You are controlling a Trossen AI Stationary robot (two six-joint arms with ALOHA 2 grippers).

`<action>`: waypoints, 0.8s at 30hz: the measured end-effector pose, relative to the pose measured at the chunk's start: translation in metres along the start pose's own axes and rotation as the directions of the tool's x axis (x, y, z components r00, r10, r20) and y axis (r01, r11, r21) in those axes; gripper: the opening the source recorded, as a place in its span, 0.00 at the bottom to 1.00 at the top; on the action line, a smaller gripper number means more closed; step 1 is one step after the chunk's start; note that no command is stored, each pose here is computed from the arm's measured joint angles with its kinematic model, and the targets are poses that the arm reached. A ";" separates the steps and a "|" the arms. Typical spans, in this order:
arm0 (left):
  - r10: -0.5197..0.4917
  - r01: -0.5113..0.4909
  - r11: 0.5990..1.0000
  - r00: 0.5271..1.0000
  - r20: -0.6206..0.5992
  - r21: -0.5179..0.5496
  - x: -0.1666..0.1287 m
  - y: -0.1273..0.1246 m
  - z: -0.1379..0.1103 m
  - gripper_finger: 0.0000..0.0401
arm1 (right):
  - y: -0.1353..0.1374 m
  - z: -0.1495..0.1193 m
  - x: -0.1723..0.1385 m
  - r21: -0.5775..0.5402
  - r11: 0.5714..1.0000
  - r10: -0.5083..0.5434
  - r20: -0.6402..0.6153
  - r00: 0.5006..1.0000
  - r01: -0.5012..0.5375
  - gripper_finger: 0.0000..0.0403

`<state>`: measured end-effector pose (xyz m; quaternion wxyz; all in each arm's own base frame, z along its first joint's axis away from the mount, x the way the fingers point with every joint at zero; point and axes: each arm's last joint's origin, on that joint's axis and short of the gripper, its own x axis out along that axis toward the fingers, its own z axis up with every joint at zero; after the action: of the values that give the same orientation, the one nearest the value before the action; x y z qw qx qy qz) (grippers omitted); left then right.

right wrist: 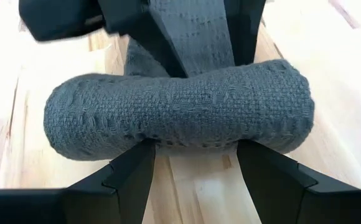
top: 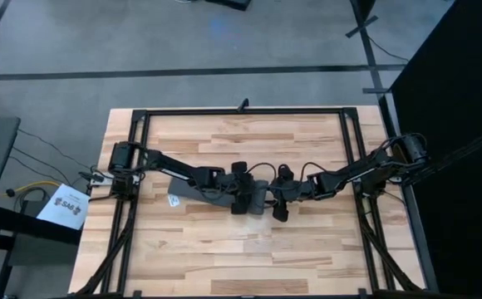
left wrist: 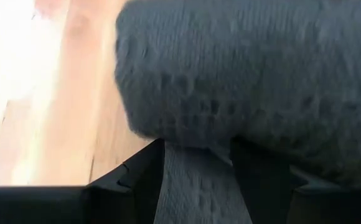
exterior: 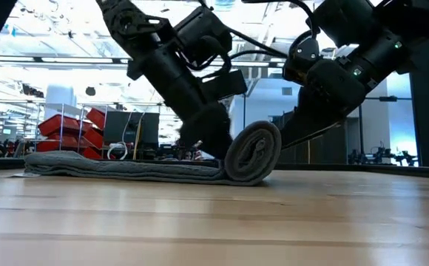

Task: Roll towel
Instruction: Roll the gray towel

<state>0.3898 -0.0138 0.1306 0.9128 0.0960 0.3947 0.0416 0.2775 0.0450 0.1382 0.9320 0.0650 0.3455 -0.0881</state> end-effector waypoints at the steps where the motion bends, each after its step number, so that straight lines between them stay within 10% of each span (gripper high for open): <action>1: -0.001 0.001 1.000 1.000 0.016 -0.003 0.002 0.000 0.001 0.43 | 0.000 0.001 0.000 -0.003 1.000 0.001 0.004 1.000 -0.001 0.54; 24: -0.046 0.043 0.996 0.998 -0.038 -0.075 0.001 0.000 -0.005 0.43 | -0.002 0.007 0.001 -0.041 0.999 0.000 0.032 0.999 0.001 0.54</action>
<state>0.3873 -0.0126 0.1268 0.9084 0.0523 0.4131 0.0377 0.2820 0.0418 0.1428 0.9385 0.0446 0.3324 -0.0823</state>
